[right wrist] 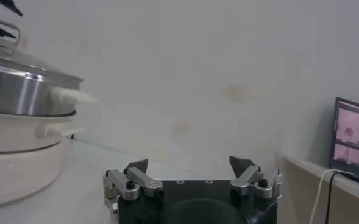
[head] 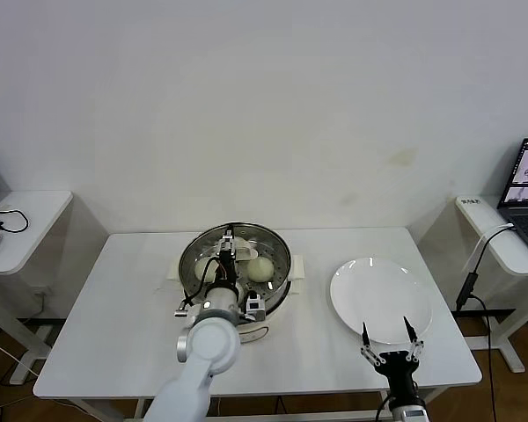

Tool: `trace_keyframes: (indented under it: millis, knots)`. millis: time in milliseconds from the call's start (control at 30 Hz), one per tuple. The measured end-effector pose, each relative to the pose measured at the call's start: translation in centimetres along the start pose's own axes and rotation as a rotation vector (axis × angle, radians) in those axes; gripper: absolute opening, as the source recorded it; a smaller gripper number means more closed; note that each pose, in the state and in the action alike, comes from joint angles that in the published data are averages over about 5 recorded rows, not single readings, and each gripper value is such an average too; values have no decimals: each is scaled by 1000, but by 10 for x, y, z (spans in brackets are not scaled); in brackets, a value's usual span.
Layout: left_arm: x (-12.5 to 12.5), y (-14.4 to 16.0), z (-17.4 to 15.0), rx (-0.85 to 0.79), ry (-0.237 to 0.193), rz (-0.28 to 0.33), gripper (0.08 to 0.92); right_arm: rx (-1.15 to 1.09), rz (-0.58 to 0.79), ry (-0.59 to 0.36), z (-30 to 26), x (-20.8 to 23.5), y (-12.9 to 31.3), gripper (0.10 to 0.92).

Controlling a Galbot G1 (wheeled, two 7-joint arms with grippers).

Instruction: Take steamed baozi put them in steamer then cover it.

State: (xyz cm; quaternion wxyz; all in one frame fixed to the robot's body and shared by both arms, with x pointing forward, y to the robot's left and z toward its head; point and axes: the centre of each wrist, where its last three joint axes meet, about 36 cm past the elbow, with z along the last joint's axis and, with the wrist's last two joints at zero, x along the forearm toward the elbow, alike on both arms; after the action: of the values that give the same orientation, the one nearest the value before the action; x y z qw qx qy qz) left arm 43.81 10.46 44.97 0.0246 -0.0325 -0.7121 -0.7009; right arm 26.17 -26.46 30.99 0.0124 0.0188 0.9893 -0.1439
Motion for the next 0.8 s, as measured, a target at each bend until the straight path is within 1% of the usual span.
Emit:
trace_keyframes:
  millis: [133,233,367,533,667,800]
  knots:
    - [13,2,6,5,-10,-8,765,2,-3,0,0,1,0,823]
    - [26,3,12,11,-22,-15,812,4,-6,0,0,2,0,823]
    - [47,8,21,31,-43,-33,822,5,-11,1,0,3,-1,823]
    - [83,14,35,105,-79,-53,823,4,-20,6,0,5,-3,823]
    - [112,13,54,231,-102,-62,823,3,-32,5,-1,7,-7,823]
    - [133,5,83,402,-121,-77,823,-2,-46,6,-3,6,-6,823]
